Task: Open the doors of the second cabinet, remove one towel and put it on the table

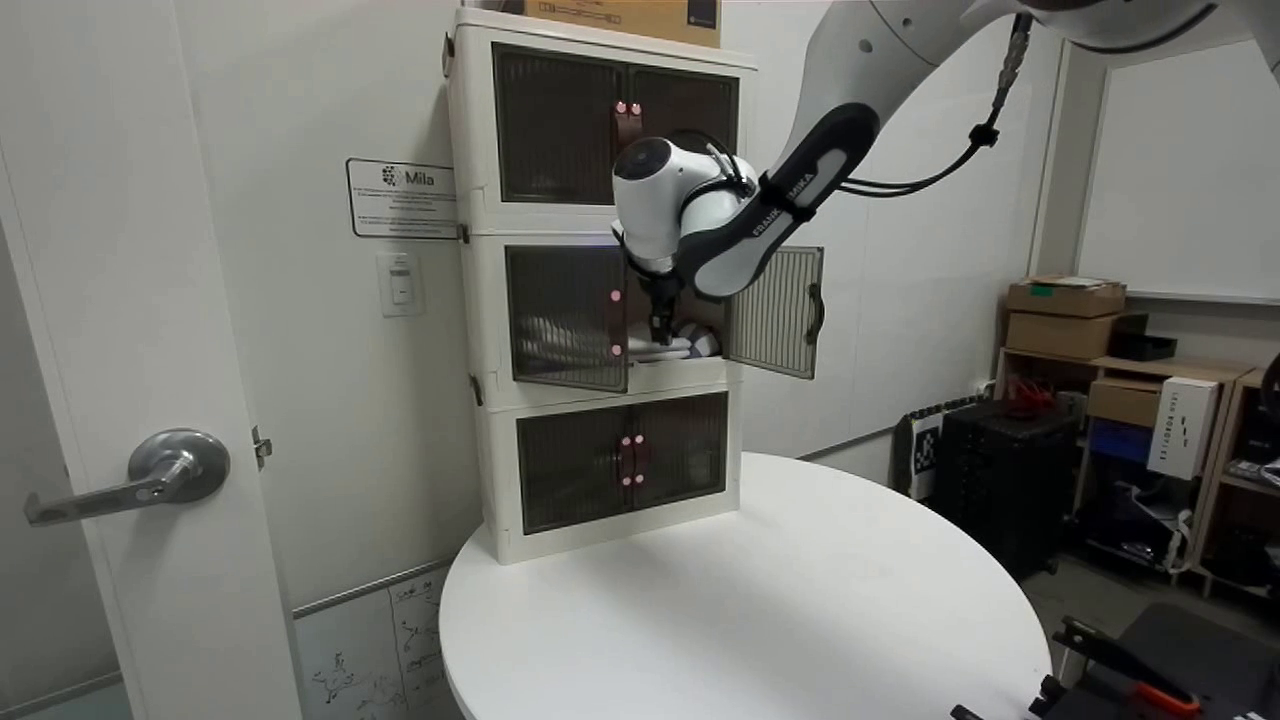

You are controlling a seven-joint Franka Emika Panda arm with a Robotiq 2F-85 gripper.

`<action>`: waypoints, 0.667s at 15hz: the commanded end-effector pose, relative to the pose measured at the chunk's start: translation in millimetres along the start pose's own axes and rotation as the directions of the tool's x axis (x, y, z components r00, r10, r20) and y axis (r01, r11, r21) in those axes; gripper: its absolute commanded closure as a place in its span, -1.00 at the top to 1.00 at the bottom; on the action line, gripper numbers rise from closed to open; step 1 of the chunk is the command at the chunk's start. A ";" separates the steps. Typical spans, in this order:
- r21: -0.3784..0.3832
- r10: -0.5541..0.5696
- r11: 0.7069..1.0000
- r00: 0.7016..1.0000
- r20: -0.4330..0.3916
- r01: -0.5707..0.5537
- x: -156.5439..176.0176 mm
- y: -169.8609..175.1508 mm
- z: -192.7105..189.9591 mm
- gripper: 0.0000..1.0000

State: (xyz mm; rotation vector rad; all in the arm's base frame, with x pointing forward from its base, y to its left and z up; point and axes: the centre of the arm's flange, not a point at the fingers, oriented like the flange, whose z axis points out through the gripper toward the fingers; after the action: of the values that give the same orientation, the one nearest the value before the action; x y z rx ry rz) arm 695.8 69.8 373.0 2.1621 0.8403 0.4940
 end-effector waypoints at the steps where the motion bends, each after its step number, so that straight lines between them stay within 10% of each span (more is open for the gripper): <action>1: -0.084 0.024 0.996 0.999 -0.035 -0.027 11.9 -4.2 7.8 1.00; 10: -0.105 0.045 0.993 0.996 -0.076 -0.052 19.9 -19.3 26.8 1.00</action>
State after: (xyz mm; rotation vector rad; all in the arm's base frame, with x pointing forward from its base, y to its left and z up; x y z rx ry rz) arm 705.4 81.7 347.9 2.0960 0.8085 0.5797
